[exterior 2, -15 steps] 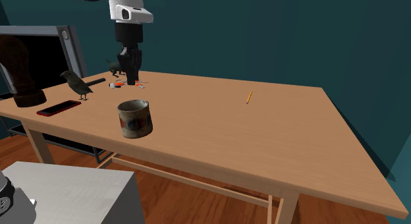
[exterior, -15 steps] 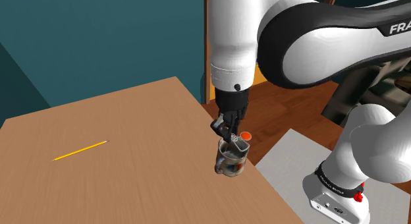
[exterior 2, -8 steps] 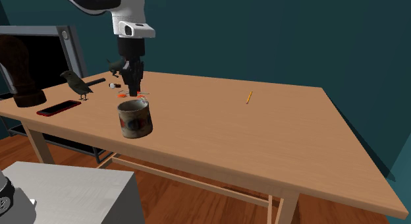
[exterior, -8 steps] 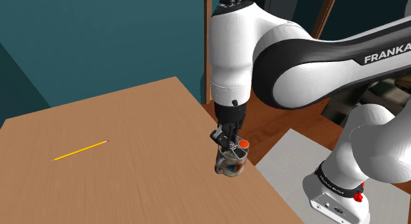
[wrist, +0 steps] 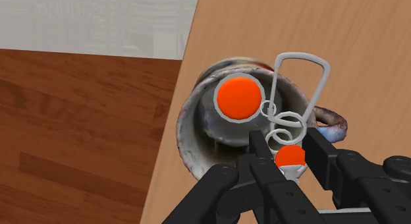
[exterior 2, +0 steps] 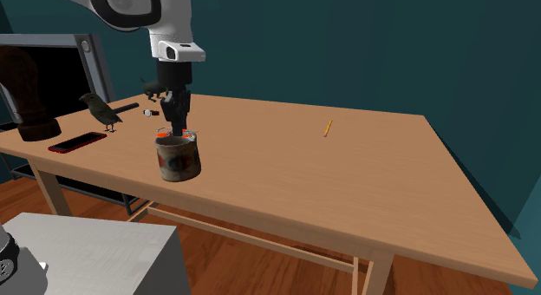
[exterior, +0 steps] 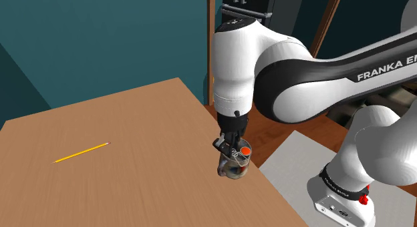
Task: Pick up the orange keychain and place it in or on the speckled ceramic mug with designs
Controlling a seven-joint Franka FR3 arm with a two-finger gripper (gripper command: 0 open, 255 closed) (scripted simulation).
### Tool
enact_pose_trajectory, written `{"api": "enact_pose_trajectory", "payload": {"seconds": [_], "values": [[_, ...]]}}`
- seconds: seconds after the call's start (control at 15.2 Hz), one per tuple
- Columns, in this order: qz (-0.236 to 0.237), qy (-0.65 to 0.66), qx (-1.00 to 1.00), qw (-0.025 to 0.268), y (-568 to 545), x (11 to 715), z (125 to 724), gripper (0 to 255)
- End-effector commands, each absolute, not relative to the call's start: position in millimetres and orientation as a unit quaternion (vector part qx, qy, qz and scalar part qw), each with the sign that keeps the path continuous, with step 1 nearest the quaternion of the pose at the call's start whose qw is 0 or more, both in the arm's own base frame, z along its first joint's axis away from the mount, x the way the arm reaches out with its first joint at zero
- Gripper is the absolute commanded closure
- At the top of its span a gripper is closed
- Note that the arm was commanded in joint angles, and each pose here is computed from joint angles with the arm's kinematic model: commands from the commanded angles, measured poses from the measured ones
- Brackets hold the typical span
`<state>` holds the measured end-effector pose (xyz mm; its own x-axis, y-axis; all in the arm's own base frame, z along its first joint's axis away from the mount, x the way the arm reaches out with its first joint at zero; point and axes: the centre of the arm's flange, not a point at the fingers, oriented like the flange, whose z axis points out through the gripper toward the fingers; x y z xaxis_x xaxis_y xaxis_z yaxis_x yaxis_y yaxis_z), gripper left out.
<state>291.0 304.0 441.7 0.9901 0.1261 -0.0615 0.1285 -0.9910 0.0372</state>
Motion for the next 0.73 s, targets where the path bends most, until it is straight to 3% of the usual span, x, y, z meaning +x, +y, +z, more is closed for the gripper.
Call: {"api": "enact_pose_trajectory", "payload": {"seconds": [0.0,0.2,0.26,0.66], "values": [[-0.033,0.064,0.997,0.023,303.2,290.6,438.3,255],[-0.033,0.064,0.997,0.023,303.2,290.6,438.3,255],[-0.033,0.064,0.997,0.023,303.4,290.2,438.6,0],[-0.033,0.064,0.997,0.023,303.8,291.4,451.4,0]]}}
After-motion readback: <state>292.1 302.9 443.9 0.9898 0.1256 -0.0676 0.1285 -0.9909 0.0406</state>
